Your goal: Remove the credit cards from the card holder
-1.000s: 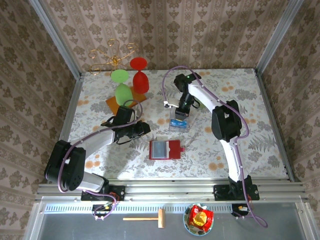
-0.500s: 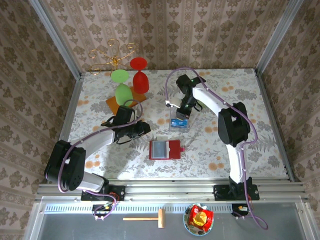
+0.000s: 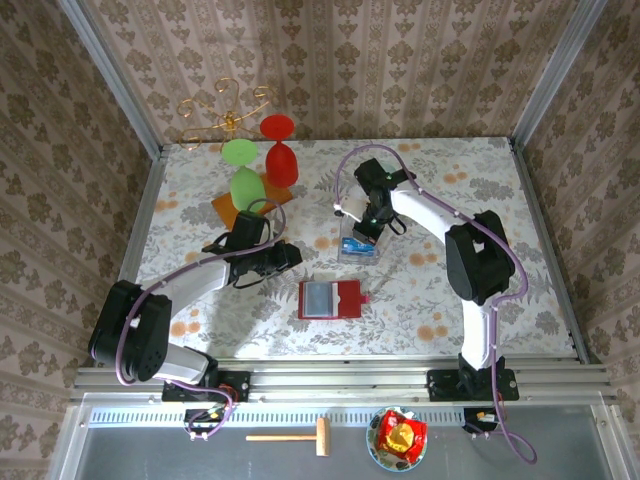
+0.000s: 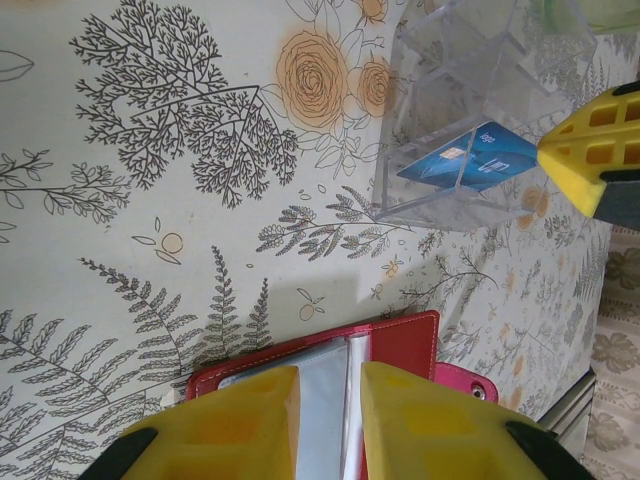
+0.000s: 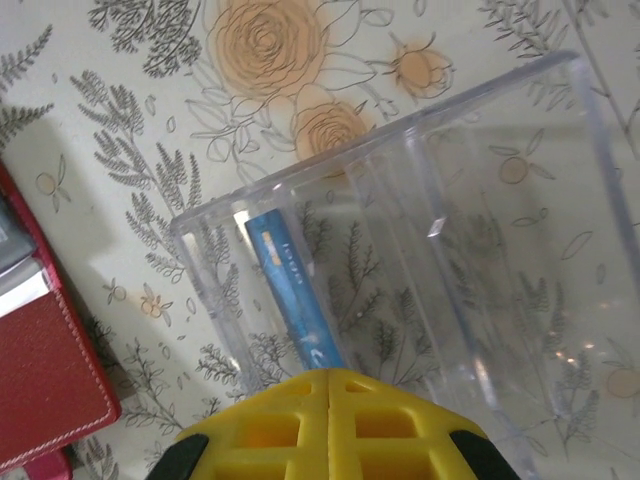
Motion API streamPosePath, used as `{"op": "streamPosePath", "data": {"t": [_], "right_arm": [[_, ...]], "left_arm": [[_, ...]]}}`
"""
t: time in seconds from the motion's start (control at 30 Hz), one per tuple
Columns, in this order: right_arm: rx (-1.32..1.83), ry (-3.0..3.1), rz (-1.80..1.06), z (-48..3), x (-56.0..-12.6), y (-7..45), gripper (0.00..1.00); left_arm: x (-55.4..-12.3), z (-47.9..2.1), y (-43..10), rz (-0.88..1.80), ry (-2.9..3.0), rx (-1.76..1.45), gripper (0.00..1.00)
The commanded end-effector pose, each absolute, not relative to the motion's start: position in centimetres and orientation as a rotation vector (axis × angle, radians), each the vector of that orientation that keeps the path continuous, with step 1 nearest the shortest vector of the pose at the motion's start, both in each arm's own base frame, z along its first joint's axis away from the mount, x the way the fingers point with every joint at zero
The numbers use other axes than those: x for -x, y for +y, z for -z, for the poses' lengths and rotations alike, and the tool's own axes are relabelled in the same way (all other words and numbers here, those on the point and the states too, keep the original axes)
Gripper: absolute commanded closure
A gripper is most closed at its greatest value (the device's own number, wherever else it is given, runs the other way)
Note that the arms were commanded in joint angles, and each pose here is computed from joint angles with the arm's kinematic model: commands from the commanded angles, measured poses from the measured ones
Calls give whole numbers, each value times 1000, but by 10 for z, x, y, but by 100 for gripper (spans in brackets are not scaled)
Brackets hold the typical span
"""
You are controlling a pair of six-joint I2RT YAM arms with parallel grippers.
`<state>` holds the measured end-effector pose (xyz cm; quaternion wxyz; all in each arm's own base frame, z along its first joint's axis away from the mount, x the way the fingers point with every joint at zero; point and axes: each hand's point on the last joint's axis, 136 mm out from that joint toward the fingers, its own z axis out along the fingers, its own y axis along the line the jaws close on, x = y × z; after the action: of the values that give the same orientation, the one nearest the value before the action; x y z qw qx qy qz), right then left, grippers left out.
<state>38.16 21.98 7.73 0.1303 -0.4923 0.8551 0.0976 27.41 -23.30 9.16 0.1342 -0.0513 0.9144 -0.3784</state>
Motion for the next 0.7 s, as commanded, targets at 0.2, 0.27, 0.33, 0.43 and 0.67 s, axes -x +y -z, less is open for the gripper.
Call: {"op": "streamPosePath", "data": {"t": [0.2,0.27,0.33,0.43,0.67], "right_arm": [[1361,2441,-216,-89,-394,220,100],[1364,2453,-212,-84,-393,219,100],[1373,2468,-206,-78,-393,218,100],[1379,2480,-210,-73,-391,218,100],[1401,2478,-230,-69,-386,220,100]], "left_arm": [[-267,-85,-235,1112,2670,153,77],[-267,-85,-236,1113,2670,151,77],[-267,-85,-236,1112,2670,152,77],[-267,-85,-236,1110,2672,149,77],[-267,-84,-235,1108,2676,152,77]]}}
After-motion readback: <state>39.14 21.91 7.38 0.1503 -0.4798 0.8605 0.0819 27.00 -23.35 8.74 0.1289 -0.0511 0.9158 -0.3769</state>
